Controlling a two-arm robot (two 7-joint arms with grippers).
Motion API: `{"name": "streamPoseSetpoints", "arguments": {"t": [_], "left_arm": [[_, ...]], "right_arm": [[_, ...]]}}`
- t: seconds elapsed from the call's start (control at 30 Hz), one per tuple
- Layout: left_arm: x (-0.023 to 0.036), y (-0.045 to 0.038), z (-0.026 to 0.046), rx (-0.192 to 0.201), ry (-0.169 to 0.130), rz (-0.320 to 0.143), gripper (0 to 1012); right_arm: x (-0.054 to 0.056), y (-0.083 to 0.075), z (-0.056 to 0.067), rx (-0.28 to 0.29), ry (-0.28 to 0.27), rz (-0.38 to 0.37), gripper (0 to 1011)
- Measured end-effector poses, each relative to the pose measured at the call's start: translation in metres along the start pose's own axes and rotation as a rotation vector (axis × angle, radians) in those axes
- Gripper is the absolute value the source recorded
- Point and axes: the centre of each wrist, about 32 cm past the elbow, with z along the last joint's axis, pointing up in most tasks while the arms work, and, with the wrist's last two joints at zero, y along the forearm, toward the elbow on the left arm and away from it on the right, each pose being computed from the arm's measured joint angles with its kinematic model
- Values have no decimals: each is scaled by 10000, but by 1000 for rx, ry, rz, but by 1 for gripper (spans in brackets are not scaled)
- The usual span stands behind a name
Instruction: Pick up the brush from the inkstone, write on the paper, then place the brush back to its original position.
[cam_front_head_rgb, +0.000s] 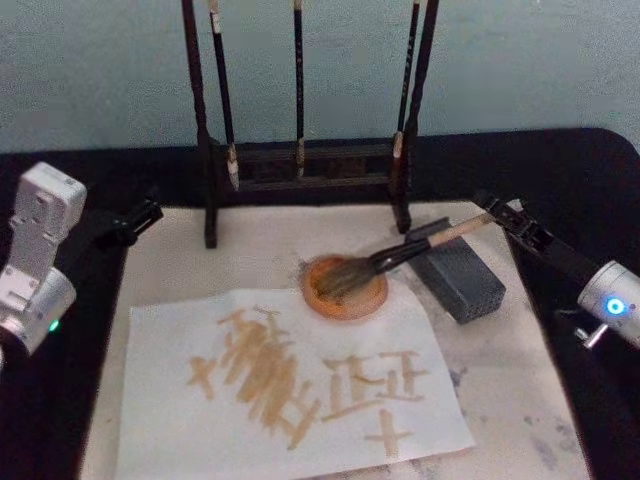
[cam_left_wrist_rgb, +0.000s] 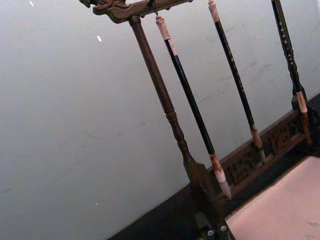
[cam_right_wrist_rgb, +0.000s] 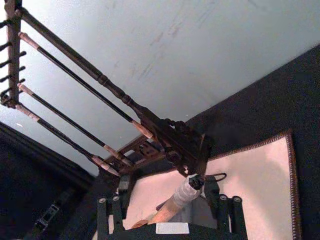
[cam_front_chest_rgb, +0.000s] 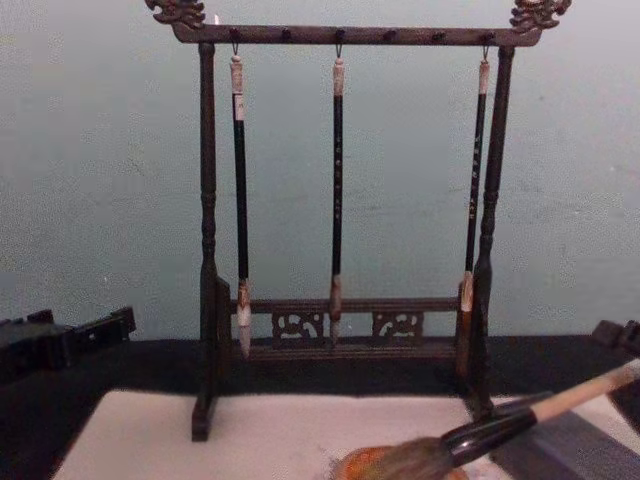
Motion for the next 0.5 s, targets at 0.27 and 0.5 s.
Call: {"name": "streamPoseSetpoints", "arguments": {"t": [0.27,0.5], "left_arm": [[0,0,0,0,0,0,1002],[0,0,0,0,0,0,1000]], "right_arm": [[-81,-9,64,-28,-82,-47,1008],[-181,-30,119,-60,-173,-118,1008]]}}
